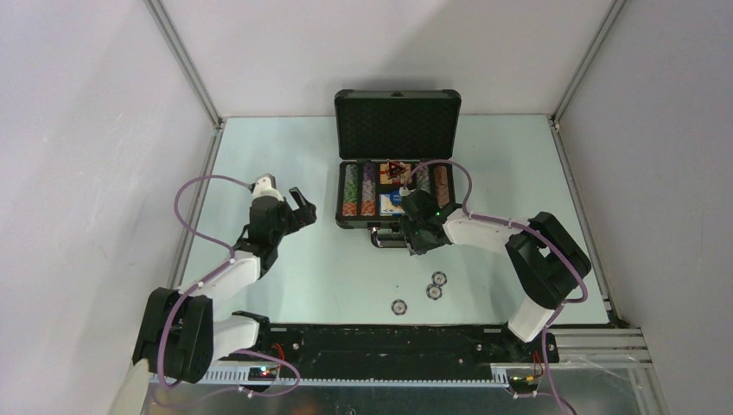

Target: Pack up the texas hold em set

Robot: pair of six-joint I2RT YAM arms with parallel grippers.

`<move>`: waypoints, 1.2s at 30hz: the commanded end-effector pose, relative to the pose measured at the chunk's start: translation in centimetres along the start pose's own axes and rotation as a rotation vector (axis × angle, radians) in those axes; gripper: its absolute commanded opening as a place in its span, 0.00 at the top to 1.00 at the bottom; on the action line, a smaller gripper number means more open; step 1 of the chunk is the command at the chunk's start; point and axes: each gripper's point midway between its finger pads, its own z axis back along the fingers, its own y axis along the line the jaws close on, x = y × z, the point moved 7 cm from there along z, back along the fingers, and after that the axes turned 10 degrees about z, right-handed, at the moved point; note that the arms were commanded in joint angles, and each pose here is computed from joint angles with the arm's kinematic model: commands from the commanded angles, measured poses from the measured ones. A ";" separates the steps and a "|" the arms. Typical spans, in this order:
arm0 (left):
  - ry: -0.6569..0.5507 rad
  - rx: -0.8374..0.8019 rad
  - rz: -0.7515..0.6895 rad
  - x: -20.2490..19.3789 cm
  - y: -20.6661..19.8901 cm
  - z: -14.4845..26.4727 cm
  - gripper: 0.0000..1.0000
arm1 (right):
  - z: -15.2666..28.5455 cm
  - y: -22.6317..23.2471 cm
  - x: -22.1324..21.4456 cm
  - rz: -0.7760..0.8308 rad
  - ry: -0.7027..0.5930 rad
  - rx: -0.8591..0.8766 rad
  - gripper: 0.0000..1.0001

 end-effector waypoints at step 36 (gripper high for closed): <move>-0.041 -0.061 -0.002 1.4 -1.7 -0.4 0.02 | 3.9 4.4 -7.8 -0.015 0.028 0.044 0.54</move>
